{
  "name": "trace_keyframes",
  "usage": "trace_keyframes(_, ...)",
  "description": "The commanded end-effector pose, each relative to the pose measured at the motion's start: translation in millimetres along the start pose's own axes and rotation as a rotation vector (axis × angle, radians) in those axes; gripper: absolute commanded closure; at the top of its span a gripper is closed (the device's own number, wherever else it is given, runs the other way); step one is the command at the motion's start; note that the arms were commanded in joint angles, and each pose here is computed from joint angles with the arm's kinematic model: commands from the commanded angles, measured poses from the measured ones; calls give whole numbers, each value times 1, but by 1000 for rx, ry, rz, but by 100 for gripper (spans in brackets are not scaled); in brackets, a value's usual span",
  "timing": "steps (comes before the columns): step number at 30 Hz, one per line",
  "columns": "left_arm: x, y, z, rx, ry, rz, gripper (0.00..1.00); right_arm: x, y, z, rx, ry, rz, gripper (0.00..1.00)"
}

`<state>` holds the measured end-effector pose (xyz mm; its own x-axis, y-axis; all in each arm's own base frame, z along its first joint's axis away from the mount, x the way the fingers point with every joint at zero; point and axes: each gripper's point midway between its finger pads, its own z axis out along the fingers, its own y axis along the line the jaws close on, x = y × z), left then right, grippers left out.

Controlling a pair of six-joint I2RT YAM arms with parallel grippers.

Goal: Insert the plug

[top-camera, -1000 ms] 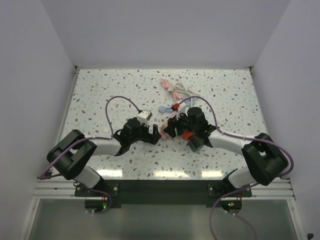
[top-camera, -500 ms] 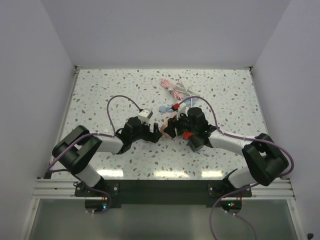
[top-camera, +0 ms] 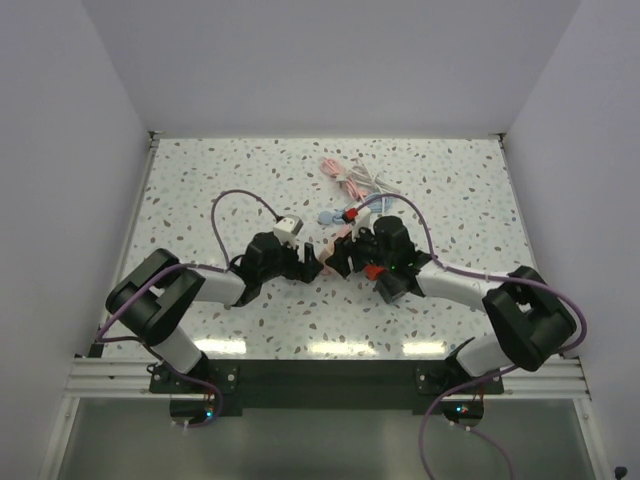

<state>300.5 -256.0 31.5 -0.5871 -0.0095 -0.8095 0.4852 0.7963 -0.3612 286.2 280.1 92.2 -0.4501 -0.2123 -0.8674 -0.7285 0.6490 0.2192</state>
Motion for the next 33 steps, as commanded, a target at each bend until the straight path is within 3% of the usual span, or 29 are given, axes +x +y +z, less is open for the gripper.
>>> trace_keyframes(1, 6, 11, -2, -27, 8, -9, 12, -16, -2, 8, 8, -54, 4, 100)
trace_keyframes(11, 17, 11, -3, 3, 41, -17, 32, -22, -4, 16, 11, -81, -5, 100)
trace_keyframes(33, 21, 9, -7, 37, 48, -25, 47, -1, -10, 35, 30, 0, -62, 100)
